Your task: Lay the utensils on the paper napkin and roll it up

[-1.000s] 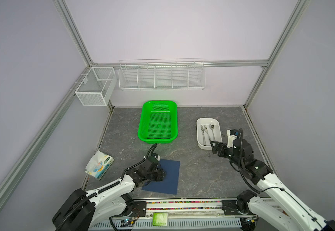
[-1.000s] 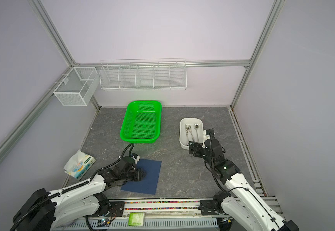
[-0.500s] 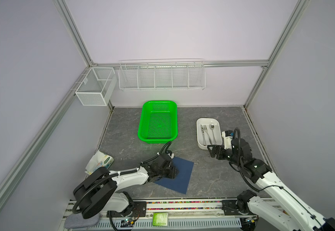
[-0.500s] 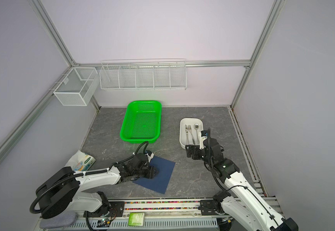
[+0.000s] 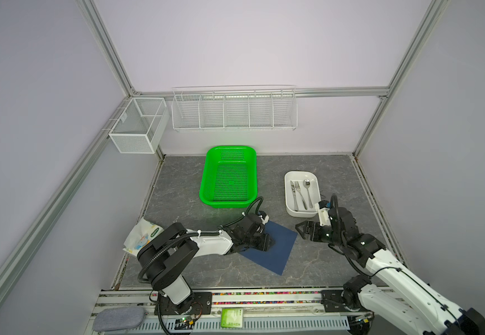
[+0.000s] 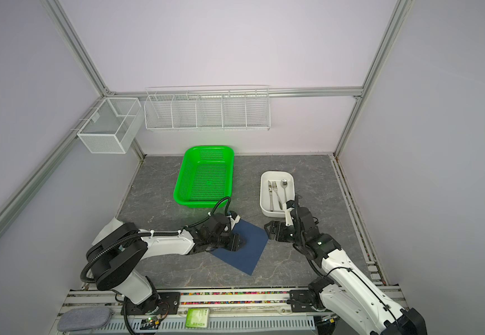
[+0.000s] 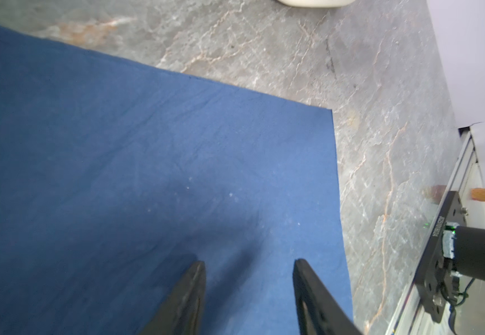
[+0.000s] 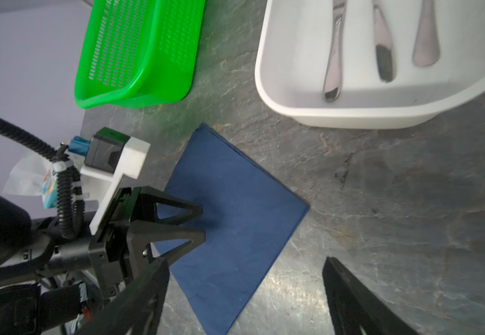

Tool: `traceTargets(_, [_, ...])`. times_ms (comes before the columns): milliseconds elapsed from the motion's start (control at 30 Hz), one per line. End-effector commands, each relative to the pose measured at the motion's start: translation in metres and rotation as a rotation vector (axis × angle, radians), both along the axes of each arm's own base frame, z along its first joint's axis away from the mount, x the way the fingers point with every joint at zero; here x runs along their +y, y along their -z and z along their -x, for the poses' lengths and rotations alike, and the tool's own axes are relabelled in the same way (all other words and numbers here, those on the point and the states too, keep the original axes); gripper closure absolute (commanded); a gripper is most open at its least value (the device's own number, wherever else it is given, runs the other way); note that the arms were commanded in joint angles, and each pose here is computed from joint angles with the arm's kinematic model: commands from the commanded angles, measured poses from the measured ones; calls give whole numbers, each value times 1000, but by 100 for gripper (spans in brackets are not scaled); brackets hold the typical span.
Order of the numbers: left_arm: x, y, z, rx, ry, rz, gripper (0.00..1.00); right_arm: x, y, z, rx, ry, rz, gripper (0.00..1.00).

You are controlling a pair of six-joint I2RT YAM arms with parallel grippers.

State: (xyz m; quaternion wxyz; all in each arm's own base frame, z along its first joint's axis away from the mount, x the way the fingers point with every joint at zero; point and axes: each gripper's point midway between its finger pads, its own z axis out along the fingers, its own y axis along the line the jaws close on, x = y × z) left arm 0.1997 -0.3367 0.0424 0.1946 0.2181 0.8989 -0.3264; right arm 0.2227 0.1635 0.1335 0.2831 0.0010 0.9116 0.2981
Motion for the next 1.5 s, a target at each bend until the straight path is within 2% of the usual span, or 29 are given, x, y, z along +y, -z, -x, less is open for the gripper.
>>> traceTargets(0, [10, -36, -11, -127, -37, 16, 43, 21, -10, 4, 6, -77, -85, 16])
traceTargets(100, [16, -76, -21, -231, -103, 93, 39, 27, 3, -3, -30, -101, -60, 17])
traceTargets(167, [25, -91, -21, -239, -126, 74, 39, 34, 3, -12, -60, -106, -78, 18])
traceTargets(233, [39, -93, -20, -240, -166, 38, 39, 51, -3, -11, -59, -170, -93, 21])
traceTargets(433, [82, -85, -15, -260, -318, 40, 40, 91, 5, 21, -40, -395, 39, 21])
traceTargets(600, [108, -84, -11, -273, -395, 48, 42, 109, 21, 22, 4, -452, 117, 21])
traceTargets(833, [137, -74, -10, -275, -445, -36, 44, 132, 48, 35, 102, -496, 109, 20])
traceTargets(1000, [151, -71, -17, -236, -512, 3, 45, 140, 62, 36, 135, -514, 140, 19])
traceTargets(1267, [166, -71, -19, -247, -572, 15, 44, 148, 87, 19, 174, -469, 203, 19])
traceTargets(1467, [175, -73, -18, -255, -580, -23, 44, 145, 103, 8, 205, -373, 227, 19])
